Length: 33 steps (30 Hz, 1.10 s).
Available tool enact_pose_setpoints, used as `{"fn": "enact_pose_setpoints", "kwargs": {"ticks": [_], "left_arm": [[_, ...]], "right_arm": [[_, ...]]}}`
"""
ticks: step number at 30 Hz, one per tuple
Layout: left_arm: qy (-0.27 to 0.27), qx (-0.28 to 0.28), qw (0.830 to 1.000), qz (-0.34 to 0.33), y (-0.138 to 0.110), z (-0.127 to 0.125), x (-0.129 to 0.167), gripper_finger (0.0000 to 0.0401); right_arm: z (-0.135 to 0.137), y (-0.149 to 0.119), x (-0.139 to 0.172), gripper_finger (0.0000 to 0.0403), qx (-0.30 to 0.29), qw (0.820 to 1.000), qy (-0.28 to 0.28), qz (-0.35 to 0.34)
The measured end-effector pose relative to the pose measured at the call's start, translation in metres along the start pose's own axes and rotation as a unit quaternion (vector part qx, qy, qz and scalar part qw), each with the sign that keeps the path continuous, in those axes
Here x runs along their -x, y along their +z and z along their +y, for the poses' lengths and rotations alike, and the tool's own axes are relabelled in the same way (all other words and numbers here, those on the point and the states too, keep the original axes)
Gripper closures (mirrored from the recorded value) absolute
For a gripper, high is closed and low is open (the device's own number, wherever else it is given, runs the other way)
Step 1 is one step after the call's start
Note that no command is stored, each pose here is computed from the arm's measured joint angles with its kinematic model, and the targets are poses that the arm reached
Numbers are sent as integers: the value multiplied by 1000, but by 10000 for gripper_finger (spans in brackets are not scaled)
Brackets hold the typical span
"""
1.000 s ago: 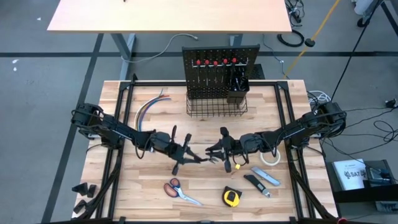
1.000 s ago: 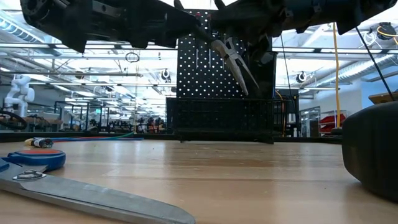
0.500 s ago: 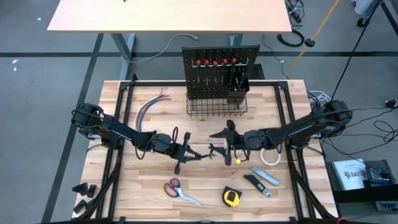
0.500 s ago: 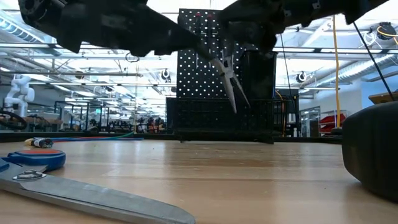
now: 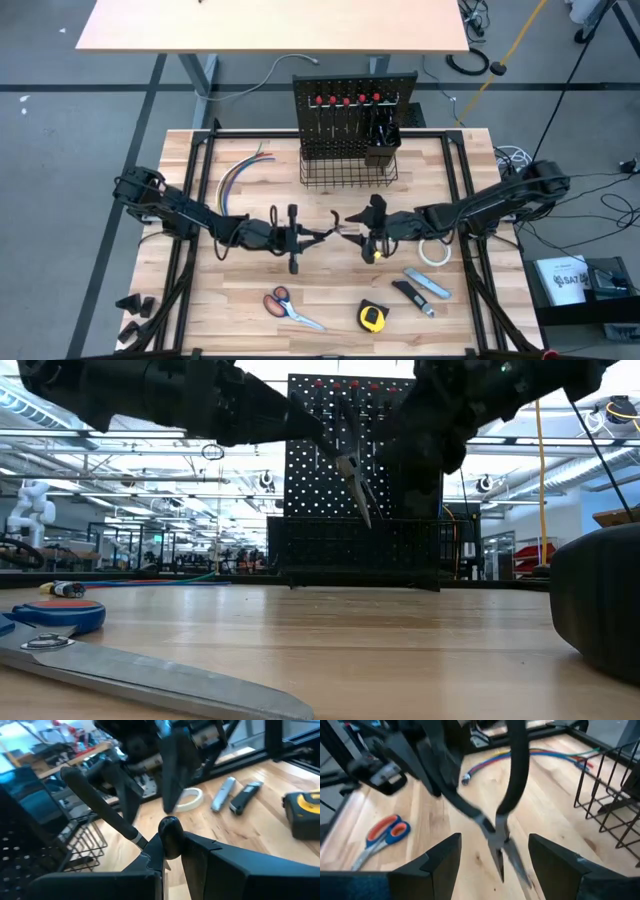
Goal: Hang tools onto peg board
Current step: Put the plier into the black bin on the pegboard
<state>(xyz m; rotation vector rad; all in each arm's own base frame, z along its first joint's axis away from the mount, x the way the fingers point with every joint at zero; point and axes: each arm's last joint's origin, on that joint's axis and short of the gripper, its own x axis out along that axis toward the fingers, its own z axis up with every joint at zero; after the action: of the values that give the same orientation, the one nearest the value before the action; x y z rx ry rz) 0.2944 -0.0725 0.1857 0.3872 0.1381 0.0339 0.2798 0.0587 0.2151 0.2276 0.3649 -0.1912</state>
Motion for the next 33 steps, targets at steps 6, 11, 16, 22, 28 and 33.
{"fn": "enact_pose_setpoints", "kwargs": {"ticks": [6,11,16,22,28,33], "left_arm": [[11,6,1000,-17,5,-1,1,364],[11,7,1000,-17,5,-1,2,364],[12,8,1000,-21,6,-1,2,364],[15,17,1000,-20,6,0,1,364],[17,33,999,-23,6,1,1,364],[17,35,999,-23,6,1,1,364]], "right_arm": [[0,-14,-14,179,12,1000,-7,21],[2,-20,-26,179,61,998,-4,5],[4,-18,-29,179,88,996,-3,-17],[3,-20,-32,179,85,996,-30,-30],[4,-21,-41,179,85,994,-28,-59],[4,-25,-47,187,104,992,-31,-67]]}}
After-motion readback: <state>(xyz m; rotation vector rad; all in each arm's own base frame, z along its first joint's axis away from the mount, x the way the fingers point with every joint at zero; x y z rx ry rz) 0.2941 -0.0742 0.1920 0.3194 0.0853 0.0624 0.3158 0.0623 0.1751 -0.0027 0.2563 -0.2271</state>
